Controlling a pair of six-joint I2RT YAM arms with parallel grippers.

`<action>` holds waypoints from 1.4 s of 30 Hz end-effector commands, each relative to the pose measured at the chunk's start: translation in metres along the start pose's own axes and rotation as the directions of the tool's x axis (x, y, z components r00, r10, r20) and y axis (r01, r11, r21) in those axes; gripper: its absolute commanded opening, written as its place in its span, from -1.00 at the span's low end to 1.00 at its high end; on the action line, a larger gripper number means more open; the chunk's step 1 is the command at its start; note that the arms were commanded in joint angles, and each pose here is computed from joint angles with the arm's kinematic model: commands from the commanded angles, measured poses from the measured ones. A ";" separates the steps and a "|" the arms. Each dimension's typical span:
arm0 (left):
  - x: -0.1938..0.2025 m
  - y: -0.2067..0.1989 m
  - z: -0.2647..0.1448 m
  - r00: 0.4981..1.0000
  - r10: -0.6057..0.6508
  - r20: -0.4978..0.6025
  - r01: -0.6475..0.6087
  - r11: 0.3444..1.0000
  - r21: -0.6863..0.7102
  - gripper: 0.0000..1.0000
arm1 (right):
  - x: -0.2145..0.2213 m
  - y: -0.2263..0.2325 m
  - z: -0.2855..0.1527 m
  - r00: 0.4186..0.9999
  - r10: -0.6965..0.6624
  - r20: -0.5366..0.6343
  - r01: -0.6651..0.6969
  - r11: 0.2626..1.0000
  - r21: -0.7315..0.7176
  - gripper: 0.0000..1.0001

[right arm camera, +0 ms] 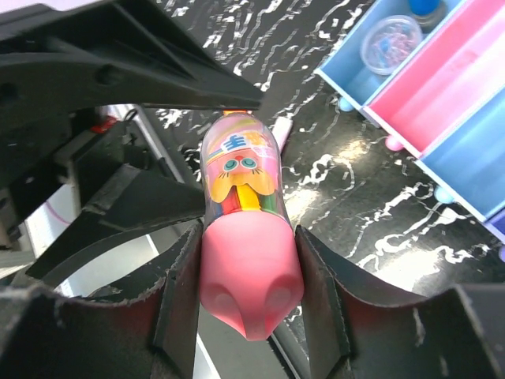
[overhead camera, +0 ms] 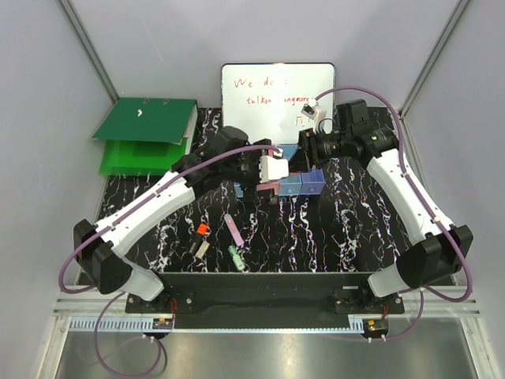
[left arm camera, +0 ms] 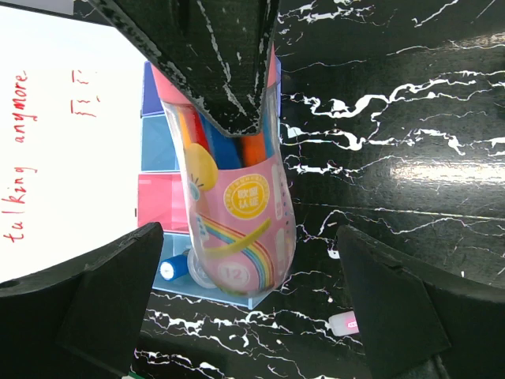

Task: Sort the stationery into containers
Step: Place the stationery in the storage box.

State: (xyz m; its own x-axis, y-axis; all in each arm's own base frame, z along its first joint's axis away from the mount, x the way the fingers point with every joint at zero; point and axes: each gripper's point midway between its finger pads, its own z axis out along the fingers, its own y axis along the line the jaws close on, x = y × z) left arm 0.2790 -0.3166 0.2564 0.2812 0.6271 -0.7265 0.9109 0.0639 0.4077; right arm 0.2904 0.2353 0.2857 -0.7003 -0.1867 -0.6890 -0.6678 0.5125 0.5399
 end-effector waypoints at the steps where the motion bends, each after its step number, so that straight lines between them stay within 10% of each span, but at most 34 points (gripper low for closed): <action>1: -0.016 0.012 -0.016 0.999 0.016 0.045 -0.012 0.996 -0.085 0.98 | -0.014 0.002 -0.011 0.997 -0.060 0.051 0.058 0.997 0.048 -1.00; 17: 0.039 -0.022 -0.085 0.998 -0.018 -0.066 0.001 0.969 -0.248 0.98 | -0.050 -0.126 -0.035 0.966 -0.208 -0.154 0.259 0.802 0.538 -1.00; 25: 0.051 -0.025 -0.098 0.996 -0.057 -0.067 0.035 0.957 -0.287 0.98 | -0.054 -0.197 -0.026 0.872 -0.204 -0.445 0.444 0.712 0.544 -1.00; 42: 0.058 -0.025 -0.099 0.995 -0.071 -0.071 0.048 0.956 -0.289 0.98 | -0.046 -0.244 -0.008 0.800 -0.194 -0.567 0.528 0.675 0.515 -1.00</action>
State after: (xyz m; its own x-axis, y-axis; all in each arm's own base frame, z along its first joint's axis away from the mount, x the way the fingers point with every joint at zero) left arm 0.2392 -0.2050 0.2457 0.1767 0.6988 -0.6931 0.8205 0.2844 0.4959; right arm 0.4720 0.1109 0.1814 -0.6123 -0.7000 -0.3675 -0.6820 0.7028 -0.2024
